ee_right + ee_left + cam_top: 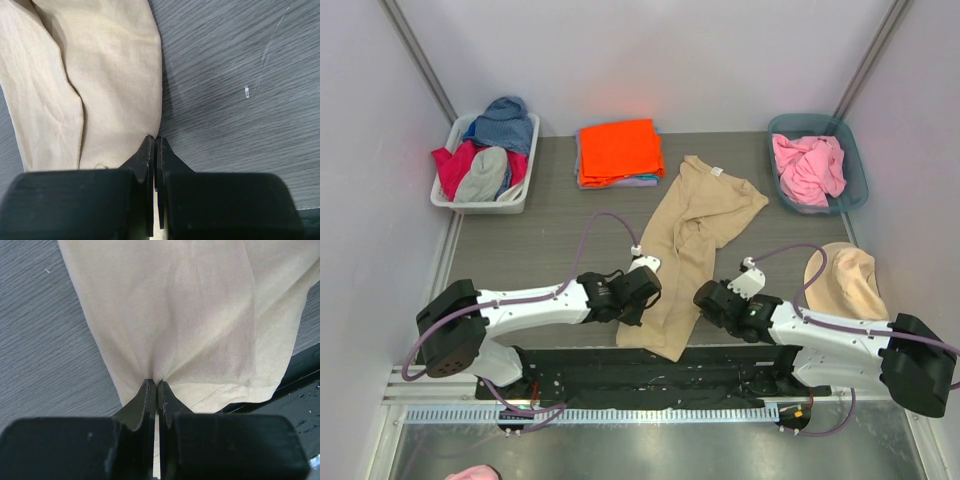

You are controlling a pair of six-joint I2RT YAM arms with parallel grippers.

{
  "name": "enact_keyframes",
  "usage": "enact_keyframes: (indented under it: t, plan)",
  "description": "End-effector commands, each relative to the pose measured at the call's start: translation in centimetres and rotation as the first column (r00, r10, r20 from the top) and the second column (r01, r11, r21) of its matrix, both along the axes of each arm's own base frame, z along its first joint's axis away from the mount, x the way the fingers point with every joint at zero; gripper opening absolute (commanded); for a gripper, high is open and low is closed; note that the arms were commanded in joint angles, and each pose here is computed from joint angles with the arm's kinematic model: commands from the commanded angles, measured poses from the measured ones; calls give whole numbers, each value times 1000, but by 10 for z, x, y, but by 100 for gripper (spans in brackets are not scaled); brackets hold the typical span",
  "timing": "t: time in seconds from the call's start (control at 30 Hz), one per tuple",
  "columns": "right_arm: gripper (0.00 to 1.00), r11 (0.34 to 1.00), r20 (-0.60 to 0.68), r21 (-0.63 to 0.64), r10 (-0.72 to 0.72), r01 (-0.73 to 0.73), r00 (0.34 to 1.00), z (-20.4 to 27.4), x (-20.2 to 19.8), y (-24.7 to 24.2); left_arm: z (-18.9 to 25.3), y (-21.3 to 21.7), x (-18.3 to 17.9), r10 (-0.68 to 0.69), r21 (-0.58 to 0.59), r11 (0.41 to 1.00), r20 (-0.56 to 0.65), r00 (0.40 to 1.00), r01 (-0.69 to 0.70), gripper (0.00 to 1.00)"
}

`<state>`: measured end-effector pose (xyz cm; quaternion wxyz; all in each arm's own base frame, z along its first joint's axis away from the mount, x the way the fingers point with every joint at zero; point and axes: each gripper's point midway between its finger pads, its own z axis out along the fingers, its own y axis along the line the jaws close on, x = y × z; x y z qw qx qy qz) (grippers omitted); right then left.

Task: Fold and stack the t-shirts
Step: Fold the tshirt

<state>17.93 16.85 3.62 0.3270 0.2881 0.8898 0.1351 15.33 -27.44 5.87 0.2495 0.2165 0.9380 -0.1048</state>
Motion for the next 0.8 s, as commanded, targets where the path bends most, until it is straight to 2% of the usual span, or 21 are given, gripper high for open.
enact_keyframes:
  t: [0.0, 0.23, 0.4, 0.5, 0.53, 0.6, 0.77]
  plan:
    - [1, 999, 23, -16, -34, 34, 999, 1, 4, -9, -6, 5, -3, 14, 21, 1000, -10, 1000, -14, 6]
    - [1, 999, 23, -14, -36, 37, 999, 1, 4, -10, -7, 3, -2, 14, 21, 1000, -14, 1000, -14, 18]
    - [1, 999, 22, -16, -35, 35, 999, 1, 3, -10, -8, 4, -3, 14, 24, 1000, -15, 1000, -14, 18]
    - [1, 999, 23, -12, -36, 36, 999, 2, 4, -10, -8, 3, -3, 13, 21, 1000, -17, 1000, -12, 13]
    - [1, 999, 23, -11, -37, 37, 999, 2, 4, -10, -9, 3, -3, 13, 21, 1000, -17, 1000, -12, 6]
    - [1, 999, 25, -11, -38, 38, 999, 2, 4, -11, -8, 3, -3, 11, 19, 1000, -15, 1000, -11, 0]
    - [1, 999, 25, -11, -37, 37, 999, 3, 4, -10, -10, 10, -3, 16, 36, 999, -5, 1000, -16, 0]
